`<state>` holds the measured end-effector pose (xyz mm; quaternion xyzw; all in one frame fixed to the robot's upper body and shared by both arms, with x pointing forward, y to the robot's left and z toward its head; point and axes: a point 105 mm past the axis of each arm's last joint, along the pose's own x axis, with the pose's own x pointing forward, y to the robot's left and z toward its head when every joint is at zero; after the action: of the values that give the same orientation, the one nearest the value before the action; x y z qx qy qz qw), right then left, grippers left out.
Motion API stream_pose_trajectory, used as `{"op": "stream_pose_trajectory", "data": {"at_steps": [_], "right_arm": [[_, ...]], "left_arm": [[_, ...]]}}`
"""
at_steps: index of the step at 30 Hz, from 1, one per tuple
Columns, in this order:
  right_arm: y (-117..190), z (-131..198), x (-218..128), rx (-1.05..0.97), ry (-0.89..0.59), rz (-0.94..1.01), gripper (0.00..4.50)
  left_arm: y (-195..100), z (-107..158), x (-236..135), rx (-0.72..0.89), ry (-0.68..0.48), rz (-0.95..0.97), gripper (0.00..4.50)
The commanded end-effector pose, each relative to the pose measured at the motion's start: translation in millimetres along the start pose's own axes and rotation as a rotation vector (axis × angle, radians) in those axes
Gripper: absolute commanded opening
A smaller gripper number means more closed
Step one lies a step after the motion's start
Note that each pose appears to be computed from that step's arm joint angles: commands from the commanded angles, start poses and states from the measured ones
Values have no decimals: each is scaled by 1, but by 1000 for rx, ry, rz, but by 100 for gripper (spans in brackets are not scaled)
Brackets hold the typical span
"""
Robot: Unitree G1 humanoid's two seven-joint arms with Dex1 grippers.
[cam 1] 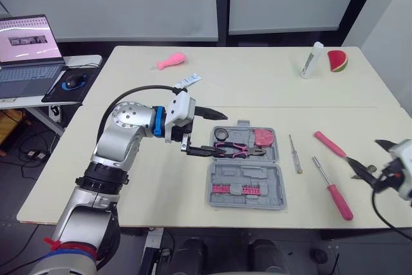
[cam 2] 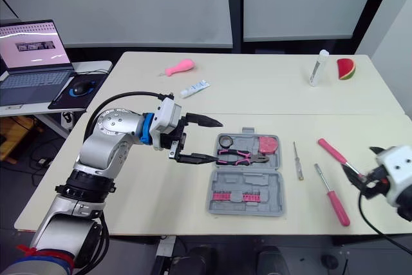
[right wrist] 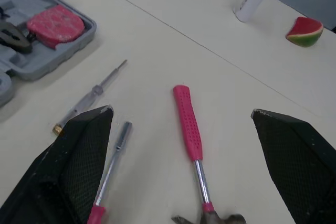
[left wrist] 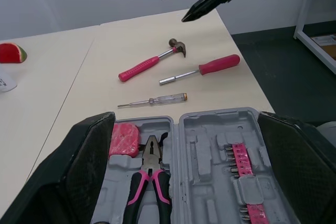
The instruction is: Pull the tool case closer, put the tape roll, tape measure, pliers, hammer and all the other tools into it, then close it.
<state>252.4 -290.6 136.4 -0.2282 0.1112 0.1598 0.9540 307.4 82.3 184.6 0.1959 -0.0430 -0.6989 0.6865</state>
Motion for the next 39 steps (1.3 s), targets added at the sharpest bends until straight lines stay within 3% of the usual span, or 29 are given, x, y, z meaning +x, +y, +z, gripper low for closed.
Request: {"op": "stream_pose_trajectory", "data": {"at_steps": [1,9,24,27,31,34,39], "right_arm": [[7,6,26,21,9,-2,449],[40,-3,85,128,73,47,449],[60,-32,115,236,205,-8,449],[63,-34,114,244,213,-10,391],[66,-35,113,280,218,-18,253],[68,-35,112,302,219,-20,198],[66,-34,109,355,220,-52,143]], "left_arm": [[-4,6,-1,37,-8,0,450],[-10,2,2,33,-7,29,450],[-16,-6,-3,20,18,47,450],[-17,-7,-2,20,20,46,450],[-17,-8,-2,18,21,43,450],[-17,-9,-1,17,21,42,450],[-17,-9,1,17,20,37,450]]}}
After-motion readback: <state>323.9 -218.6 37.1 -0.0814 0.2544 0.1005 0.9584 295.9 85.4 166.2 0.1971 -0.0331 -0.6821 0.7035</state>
